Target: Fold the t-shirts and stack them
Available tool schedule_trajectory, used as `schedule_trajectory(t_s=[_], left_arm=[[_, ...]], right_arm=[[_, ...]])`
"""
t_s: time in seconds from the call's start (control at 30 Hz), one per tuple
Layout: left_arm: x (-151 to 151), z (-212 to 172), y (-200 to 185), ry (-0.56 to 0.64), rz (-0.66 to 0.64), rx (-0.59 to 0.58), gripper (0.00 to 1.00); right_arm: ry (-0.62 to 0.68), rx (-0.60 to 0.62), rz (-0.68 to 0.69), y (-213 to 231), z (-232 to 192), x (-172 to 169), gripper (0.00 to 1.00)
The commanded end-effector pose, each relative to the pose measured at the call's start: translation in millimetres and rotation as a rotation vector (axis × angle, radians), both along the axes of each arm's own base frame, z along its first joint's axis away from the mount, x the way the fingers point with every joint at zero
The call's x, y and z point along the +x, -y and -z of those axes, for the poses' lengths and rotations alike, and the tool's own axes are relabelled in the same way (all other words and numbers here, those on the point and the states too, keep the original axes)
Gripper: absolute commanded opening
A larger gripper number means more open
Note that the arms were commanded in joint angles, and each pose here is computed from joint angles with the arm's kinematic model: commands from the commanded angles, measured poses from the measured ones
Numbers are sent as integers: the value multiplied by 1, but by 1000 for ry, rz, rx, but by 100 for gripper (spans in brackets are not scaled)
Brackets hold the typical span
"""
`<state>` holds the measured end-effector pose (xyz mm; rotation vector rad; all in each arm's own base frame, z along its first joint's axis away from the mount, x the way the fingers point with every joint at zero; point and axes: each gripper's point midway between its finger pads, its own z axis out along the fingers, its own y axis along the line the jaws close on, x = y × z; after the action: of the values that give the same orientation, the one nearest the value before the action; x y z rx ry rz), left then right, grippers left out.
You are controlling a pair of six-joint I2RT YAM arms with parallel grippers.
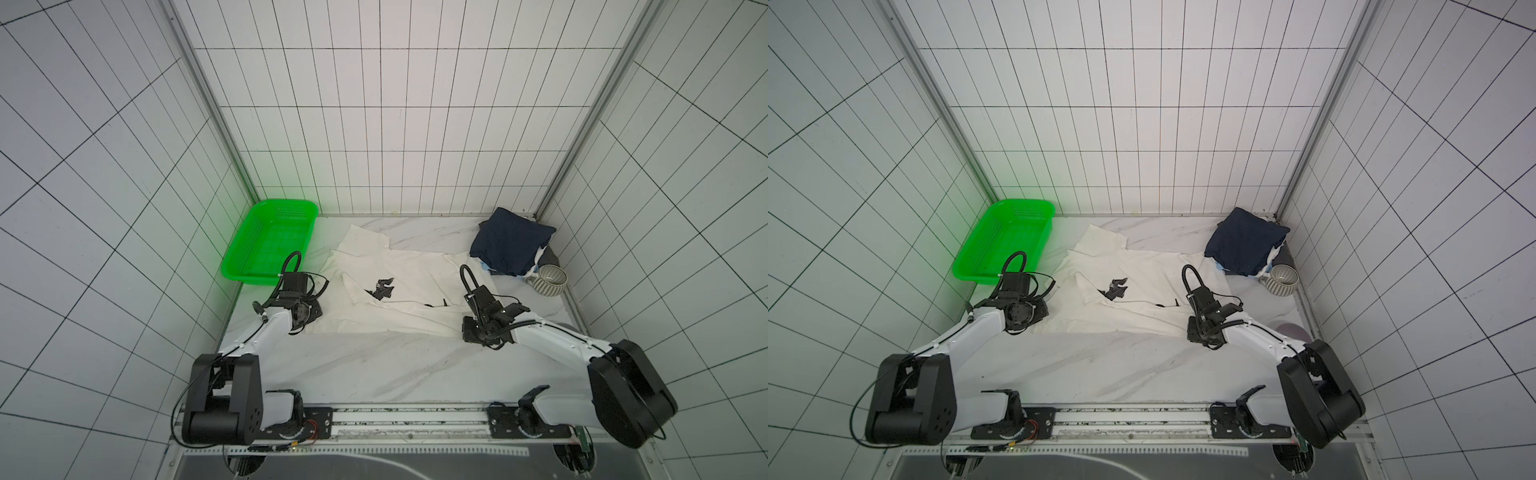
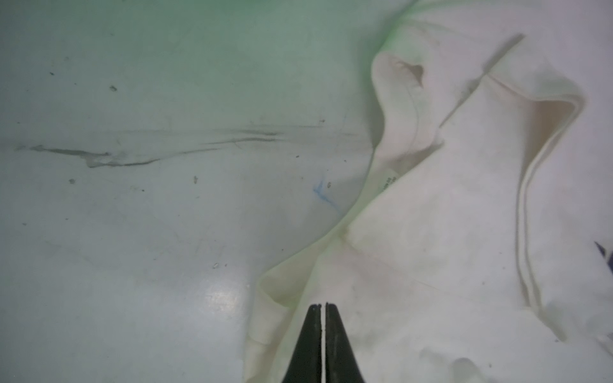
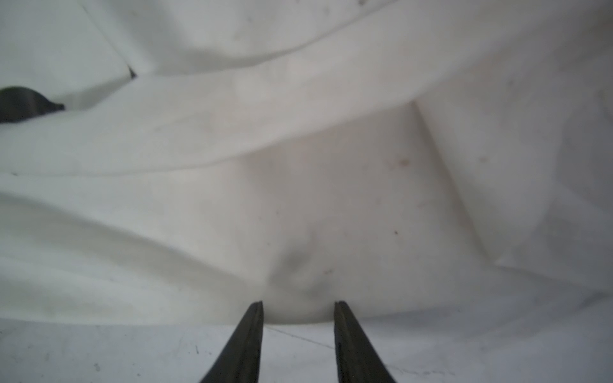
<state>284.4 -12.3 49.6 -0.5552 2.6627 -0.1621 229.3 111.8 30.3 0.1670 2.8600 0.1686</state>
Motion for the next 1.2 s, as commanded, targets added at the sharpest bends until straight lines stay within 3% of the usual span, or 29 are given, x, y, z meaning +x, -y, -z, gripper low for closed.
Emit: schedule_trajectory(t_s=[0.0,0.17,0.3,0.4,0.6,0.8,0.97,1.03,1.1,1.17], left_arm=[[26,-36,35,117,122,-53,19],[50,-46,88,141,282,-58,33],[68,-16,105,42,343,-69,34],[76,5,104,-11,353,-33,33],[89,20,106,-32,353,-15,33],[86,35,90,-76,328,10,30],[82,41,69,-93,279,30,30],[82,41,62,-97,262,38,30],[80,43,56,-102,246,46,29],[77,45,50,-108,232,46,29]], right_arm=[[87,-62,61,23,-41,39,41],[146,-112,124,54,-50,77,48],[137,-93,137,60,-41,101,49],[129,-150,162,72,-36,110,50],[97,-161,158,75,-20,117,50],[160,-128,162,72,-42,136,8],[220,-176,182,79,-74,153,2],[201,-210,180,85,-72,161,11],[149,-282,186,95,-67,169,36],[119,-366,211,107,-71,174,45]])
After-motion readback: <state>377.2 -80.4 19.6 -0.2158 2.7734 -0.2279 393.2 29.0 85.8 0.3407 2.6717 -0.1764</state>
